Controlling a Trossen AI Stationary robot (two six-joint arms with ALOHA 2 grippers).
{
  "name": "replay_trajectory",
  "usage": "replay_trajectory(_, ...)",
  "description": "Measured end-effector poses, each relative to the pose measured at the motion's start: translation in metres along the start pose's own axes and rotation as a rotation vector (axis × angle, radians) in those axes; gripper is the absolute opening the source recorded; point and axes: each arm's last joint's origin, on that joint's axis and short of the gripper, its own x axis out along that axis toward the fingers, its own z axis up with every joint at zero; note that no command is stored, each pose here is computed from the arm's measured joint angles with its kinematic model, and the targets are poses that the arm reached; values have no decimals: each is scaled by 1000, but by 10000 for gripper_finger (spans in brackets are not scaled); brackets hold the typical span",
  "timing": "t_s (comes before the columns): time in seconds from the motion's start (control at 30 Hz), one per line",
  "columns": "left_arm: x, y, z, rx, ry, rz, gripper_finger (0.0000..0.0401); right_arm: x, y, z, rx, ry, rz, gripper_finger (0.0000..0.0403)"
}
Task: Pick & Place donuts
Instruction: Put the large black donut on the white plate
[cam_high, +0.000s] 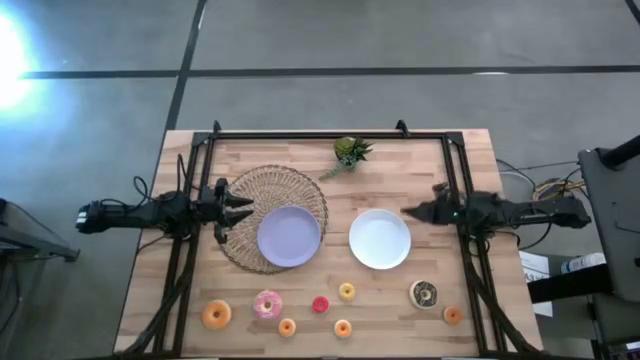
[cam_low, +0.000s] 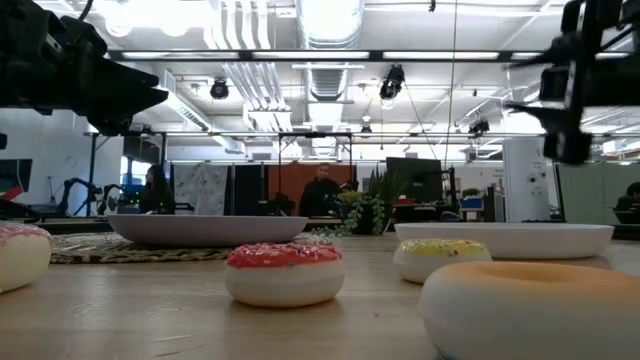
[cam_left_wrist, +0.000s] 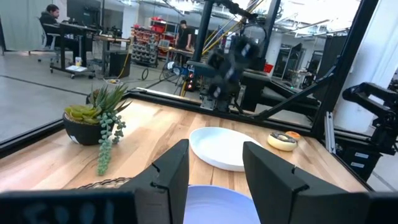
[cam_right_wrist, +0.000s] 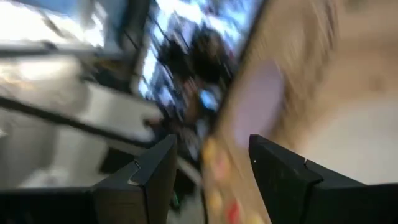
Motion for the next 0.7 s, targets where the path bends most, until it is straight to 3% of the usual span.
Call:
replay_trajectory(0.17, 0, 0, 0, 0, 1, 0, 126, 3, 3, -8, -1, 252, -321, 192)
replay_trajectory(0.43, 0, 0, 0, 0, 2, 0, 126, 10, 54, -10, -193, 635, -750, 192)
replay_trajectory(0.6, 0, 0, 0, 1, 2, 0, 126, 22, 76, -25, -290, 828, -894, 192)
replay_trajectory(0.7, 0, 0, 0, 1, 2, 1, 126, 31, 82, -45, -372, 935, -904, 192)
